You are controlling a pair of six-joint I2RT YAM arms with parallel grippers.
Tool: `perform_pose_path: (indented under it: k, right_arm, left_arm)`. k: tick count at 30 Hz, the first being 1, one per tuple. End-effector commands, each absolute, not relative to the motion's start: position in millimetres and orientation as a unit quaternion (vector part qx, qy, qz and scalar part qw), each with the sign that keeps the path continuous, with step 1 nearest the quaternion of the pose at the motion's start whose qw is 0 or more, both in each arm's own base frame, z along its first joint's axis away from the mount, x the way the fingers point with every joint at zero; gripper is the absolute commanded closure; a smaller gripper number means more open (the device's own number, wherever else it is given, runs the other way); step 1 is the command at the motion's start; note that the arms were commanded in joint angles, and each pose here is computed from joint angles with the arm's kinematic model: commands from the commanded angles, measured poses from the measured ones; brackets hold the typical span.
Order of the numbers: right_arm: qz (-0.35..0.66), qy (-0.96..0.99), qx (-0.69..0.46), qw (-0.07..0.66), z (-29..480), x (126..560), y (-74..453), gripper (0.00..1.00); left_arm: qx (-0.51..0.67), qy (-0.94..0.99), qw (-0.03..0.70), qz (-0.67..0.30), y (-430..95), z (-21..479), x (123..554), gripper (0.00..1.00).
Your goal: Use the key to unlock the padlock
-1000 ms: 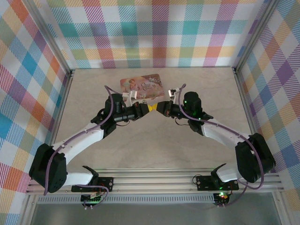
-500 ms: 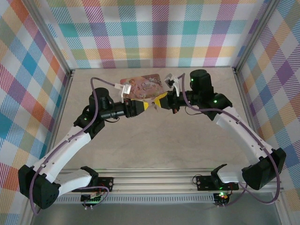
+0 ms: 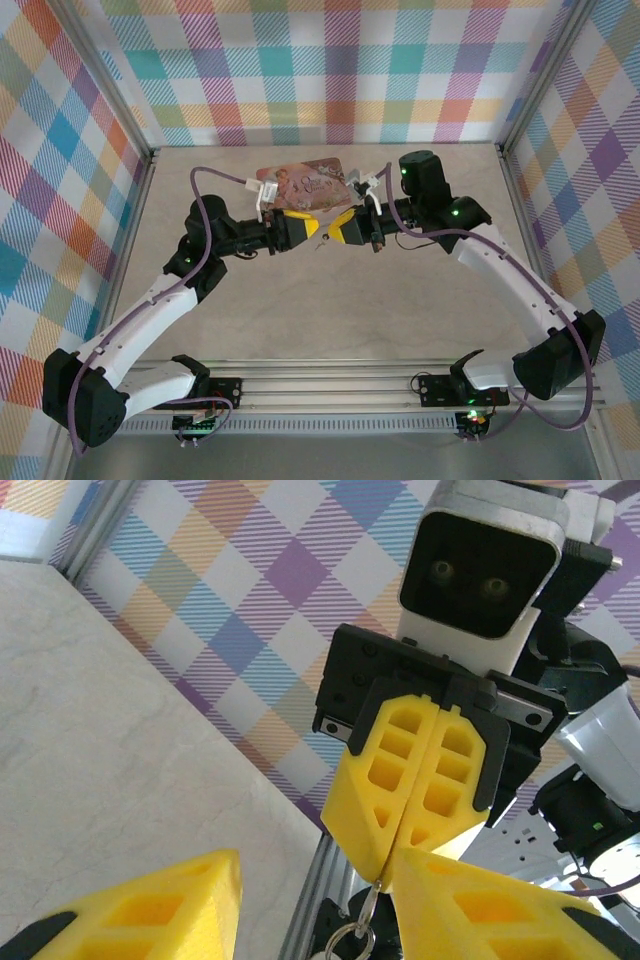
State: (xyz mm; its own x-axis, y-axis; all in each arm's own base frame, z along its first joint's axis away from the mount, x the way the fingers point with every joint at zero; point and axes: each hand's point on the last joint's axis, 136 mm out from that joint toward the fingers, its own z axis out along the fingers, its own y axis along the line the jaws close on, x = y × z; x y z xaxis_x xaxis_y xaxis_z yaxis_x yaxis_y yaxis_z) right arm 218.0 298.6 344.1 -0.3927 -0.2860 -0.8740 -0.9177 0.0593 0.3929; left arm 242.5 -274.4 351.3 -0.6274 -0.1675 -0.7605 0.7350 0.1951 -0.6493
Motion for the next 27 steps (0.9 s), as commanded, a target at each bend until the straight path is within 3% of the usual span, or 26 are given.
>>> perform_pose_path:
  k: [1, 10, 18, 27]
  right_arm:
    - [0.526, 0.634, -0.469, 0.318, 360, 216, 299, 1.00]
    - [0.526, 0.639, -0.465, 0.314, 357, 220, 300, 1.00]
    - [0.529, 0.637, -0.463, 0.315, 360, 220, 300, 1.00]
    - [0.537, 0.635, -0.463, 0.306, 358, 217, 301, 1.00]
  left_arm:
    - [0.245, 0.644, 0.384, -0.615, -277, 365, 225, 0.56]
    - [0.269, 0.652, 0.344, -0.620, -289, 353, 214, 0.54]
    - [0.275, 0.659, 0.328, -0.619, -294, 347, 213, 0.58]
    - [0.272, 0.662, 0.329, -0.616, -295, 347, 215, 0.79]
